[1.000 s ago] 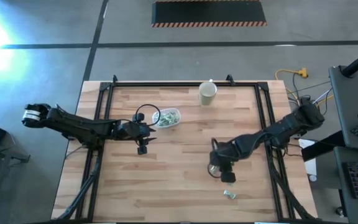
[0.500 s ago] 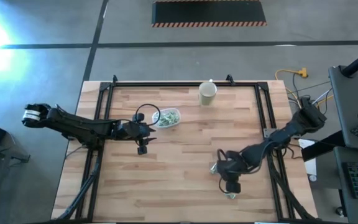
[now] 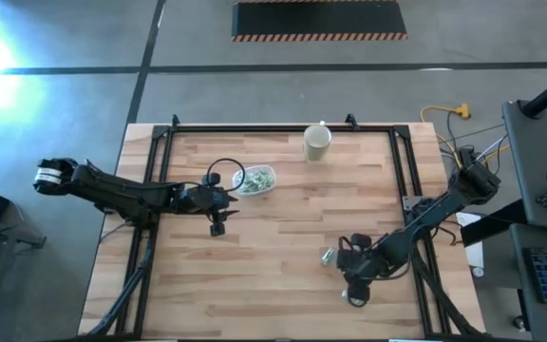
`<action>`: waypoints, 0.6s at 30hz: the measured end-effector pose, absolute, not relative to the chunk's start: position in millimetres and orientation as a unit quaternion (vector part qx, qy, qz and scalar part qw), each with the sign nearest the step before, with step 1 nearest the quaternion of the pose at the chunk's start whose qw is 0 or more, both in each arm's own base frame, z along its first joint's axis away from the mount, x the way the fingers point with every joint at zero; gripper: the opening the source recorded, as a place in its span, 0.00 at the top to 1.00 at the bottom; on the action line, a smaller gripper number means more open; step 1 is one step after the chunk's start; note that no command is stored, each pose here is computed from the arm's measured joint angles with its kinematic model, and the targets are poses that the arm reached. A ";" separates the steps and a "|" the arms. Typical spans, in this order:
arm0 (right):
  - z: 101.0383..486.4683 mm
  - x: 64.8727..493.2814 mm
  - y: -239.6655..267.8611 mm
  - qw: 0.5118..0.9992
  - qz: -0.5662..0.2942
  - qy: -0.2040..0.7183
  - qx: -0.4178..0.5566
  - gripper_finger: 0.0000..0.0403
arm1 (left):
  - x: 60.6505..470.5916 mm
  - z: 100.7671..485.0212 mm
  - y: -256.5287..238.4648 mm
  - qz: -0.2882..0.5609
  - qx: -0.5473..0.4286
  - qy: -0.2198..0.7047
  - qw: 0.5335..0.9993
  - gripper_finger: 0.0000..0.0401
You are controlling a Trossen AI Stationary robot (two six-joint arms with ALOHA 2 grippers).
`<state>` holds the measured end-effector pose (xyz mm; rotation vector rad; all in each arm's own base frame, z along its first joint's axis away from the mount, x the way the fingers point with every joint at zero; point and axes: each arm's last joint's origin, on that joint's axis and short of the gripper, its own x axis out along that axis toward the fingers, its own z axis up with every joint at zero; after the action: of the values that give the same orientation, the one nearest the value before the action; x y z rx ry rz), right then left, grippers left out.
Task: Pick and place Stevia / Truvia into bins
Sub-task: Put the stevia packet into the transparent container
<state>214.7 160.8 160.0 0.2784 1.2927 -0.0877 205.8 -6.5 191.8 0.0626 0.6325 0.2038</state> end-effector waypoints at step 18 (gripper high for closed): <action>143.5 199.8 159.0 0.787 -0.090 0.594 0.138 0.73 | 204.0 187.7 -6.3 0.100 0.032 0.317 0.943 0.64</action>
<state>199.8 159.0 143.5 0.2980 1.2808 -0.1943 204.0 -6.3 187.7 0.0645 0.6454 0.2039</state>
